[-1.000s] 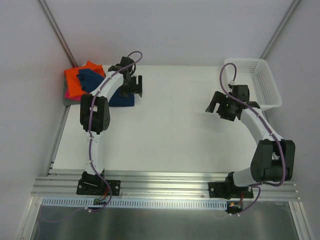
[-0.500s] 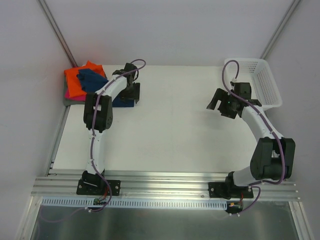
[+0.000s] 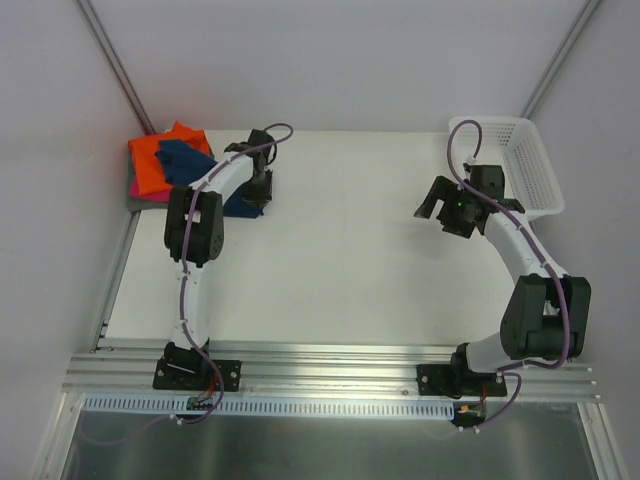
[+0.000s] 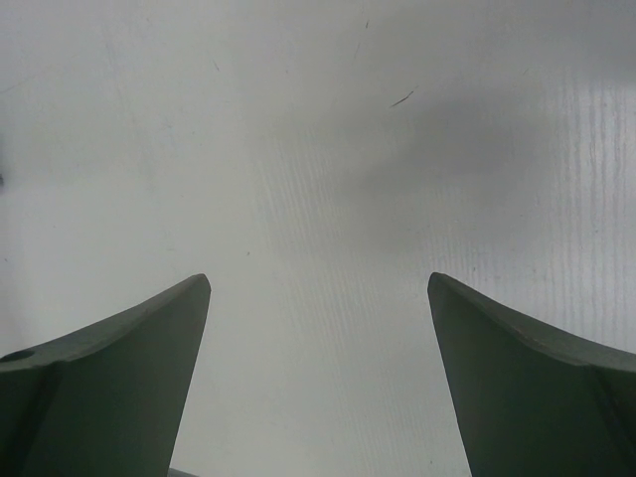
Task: Fold and stack the t-shirts
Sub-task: Put the neatly folded tshirt into the corner of the board with the left arm
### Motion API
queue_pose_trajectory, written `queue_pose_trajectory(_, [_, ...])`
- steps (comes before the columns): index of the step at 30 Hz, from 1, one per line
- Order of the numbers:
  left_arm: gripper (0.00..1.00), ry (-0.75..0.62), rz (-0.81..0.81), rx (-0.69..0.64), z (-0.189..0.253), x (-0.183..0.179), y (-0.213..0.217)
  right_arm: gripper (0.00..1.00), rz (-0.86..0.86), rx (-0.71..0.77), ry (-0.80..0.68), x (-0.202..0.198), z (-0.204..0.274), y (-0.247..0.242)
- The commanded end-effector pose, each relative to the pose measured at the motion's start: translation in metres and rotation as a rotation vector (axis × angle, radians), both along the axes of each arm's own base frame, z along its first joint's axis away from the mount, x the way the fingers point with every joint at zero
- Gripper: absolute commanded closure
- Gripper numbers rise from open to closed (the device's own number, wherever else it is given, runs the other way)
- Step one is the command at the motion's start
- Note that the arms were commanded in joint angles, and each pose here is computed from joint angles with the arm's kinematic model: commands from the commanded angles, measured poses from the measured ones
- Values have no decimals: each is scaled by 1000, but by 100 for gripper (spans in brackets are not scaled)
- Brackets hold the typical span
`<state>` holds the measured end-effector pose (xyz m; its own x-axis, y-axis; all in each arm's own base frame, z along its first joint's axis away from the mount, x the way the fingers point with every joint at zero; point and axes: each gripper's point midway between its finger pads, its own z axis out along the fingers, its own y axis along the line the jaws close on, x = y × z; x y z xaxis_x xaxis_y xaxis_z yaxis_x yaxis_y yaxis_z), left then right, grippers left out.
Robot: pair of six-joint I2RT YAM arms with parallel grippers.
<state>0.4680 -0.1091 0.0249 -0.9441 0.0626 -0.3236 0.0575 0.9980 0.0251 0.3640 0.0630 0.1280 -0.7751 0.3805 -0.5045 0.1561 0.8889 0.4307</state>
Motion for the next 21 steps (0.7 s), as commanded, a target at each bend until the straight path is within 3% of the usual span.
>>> queue_pose_trajectory(1, [100, -74, 30, -13, 48, 5, 22, 3, -7, 33, -43, 9, 14, 3])
queue_pose_trajectory(7, [100, -308, 163, 49, 134, 42, 114, 3, -10, 39, -37, 7, 12, 4])
queue_pose_trajectory(11, [100, -420, 271, 98, 179, 47, 175, 3, -12, 39, -35, 5, 10, 3])
queue_pose_trajectory(18, [100, -408, 393, 111, 183, 24, 229, 3, -11, 34, -27, -2, 8, 3])
queue_pose_trajectory(20, [91, -401, 392, 111, 180, 24, 230, 3, -9, 32, -31, -4, 8, 3])
queue_pose_trajectory(21, [59, -401, 398, 106, 180, 24, 228, 3, -9, 32, -27, -5, 7, 3])
